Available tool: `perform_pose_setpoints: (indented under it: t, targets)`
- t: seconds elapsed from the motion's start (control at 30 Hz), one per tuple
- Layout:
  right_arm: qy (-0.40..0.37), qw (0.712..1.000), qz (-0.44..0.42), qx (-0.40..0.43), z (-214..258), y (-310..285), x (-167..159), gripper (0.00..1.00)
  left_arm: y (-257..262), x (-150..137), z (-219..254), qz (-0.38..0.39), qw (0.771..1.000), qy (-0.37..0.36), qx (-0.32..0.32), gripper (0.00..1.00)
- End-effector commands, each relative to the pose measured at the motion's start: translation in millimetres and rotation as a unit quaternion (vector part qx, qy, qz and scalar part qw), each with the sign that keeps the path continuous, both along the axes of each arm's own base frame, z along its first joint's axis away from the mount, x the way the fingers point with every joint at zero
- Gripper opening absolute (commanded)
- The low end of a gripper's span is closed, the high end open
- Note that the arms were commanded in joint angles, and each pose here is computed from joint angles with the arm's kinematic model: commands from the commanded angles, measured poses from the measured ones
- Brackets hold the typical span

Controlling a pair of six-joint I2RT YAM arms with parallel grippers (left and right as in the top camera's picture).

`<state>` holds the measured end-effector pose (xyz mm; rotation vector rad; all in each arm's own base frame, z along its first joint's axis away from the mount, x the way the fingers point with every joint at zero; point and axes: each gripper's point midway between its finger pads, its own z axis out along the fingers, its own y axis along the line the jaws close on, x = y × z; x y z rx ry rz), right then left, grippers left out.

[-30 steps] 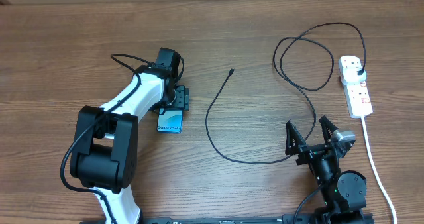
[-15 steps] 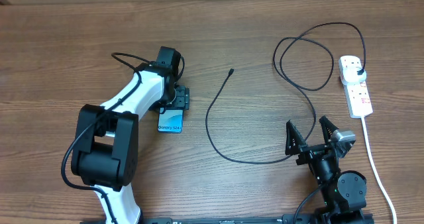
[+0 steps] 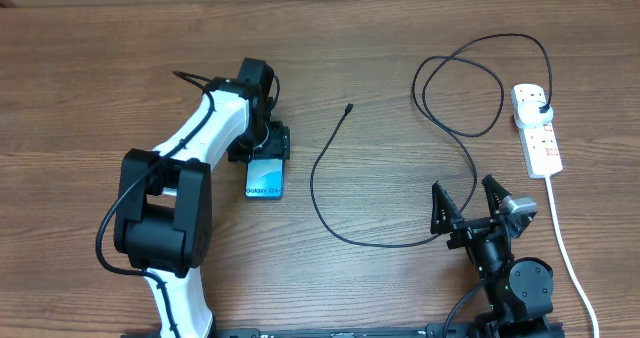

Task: Plug charger to phone and switch on socket
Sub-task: 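Lift the phone with the left gripper and carry it rightward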

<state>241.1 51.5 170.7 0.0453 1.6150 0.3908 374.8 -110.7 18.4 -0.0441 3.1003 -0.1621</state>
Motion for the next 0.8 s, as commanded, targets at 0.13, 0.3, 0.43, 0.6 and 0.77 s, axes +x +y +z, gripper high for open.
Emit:
perform_pose_setpoints:
  t: [0.13,0.3,0.43,0.6,0.77]
  targets:
    - [-0.003,1.000,0.000,0.000,-1.2,0.6,-0.1,1.00,-15.2,12.7,16.0,0.028,0.998,-0.004,-0.053,0.76]
    - [-0.003,1.000,0.000,0.000,-1.2,0.6,-0.1,1.00,-24.7,17.8,28.8,0.064,0.992,0.007,-0.112,0.76]
    - [-0.004,1.000,0.000,0.000,-1.0,0.6,-0.1,1.00,-31.6,24.6,42.5,0.096,0.980,0.016,-0.175,0.75]
    - [-0.003,1.000,0.000,0.000,-1.2,0.6,-0.1,1.00,-32.1,29.5,57.2,0.147,0.955,0.041,-0.253,0.76]
    - [-0.003,1.000,0.000,0.000,-1.2,0.6,-0.1,1.00,-29.7,32.8,73.5,0.192,0.923,0.070,-0.325,0.77]
